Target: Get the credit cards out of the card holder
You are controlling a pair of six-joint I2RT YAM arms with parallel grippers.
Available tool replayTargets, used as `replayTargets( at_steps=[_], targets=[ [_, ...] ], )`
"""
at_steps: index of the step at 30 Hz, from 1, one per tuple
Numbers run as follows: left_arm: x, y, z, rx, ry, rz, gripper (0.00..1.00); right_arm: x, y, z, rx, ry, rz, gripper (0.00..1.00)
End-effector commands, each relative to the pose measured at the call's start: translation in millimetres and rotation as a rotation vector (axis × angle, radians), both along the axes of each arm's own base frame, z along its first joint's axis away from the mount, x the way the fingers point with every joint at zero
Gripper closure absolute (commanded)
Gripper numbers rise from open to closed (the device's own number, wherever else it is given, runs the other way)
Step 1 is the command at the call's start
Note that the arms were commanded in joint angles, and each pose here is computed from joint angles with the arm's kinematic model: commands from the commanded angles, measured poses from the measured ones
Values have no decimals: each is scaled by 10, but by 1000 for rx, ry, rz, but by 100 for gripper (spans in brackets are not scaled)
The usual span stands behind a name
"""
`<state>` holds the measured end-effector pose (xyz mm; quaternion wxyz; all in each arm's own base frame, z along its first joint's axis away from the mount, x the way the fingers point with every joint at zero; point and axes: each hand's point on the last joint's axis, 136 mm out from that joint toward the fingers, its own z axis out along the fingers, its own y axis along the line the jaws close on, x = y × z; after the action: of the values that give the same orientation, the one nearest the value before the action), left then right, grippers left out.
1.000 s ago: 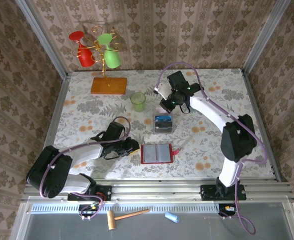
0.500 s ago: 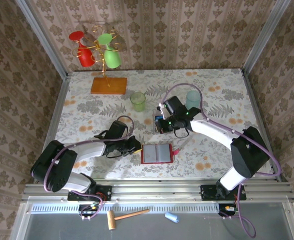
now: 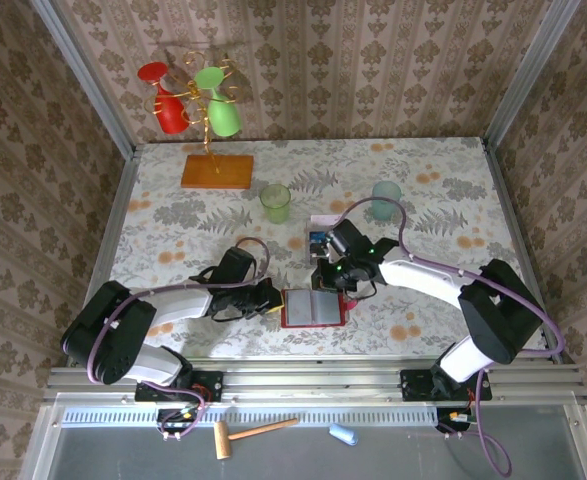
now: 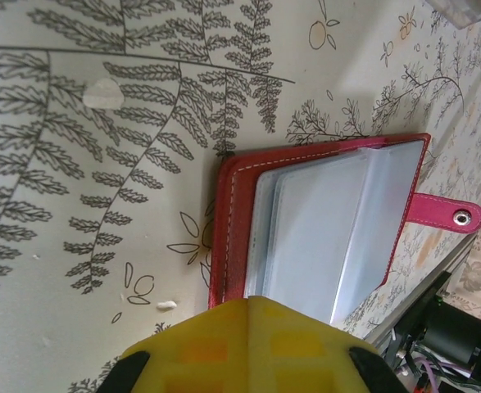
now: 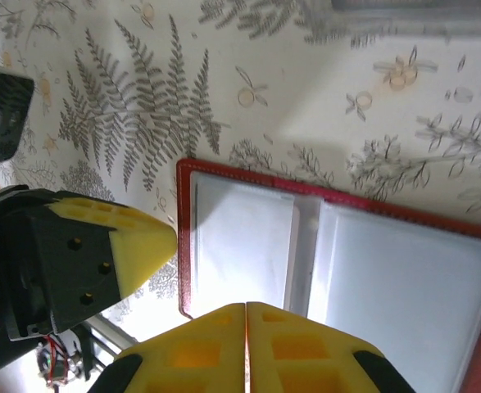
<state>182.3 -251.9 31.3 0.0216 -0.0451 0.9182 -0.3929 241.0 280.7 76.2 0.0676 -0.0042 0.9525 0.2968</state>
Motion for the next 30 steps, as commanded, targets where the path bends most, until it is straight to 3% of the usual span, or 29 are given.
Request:
replayTargets(
  at_steps=[1, 10, 16, 23, 30],
  targets=[
    [-48, -7, -9, -10, 2, -13, 95, -94, 153, -43, 45, 57, 2, 90],
    [-43, -12, -27, -8, 8, -11, 95, -230, 306, -283, 43, 137, 32, 89],
    [-73, 35, -109, 17, 29, -5, 94, -254, 368, -394, 34, 167, 36, 80],
    [-105, 86, -190, 42, 47, -4, 94, -260, 279, -495, -28, 172, 17, 71],
    [-125, 141, -259, 67, 61, -4, 94, -274, 148, -528, -82, 166, 4, 69]
  ],
)
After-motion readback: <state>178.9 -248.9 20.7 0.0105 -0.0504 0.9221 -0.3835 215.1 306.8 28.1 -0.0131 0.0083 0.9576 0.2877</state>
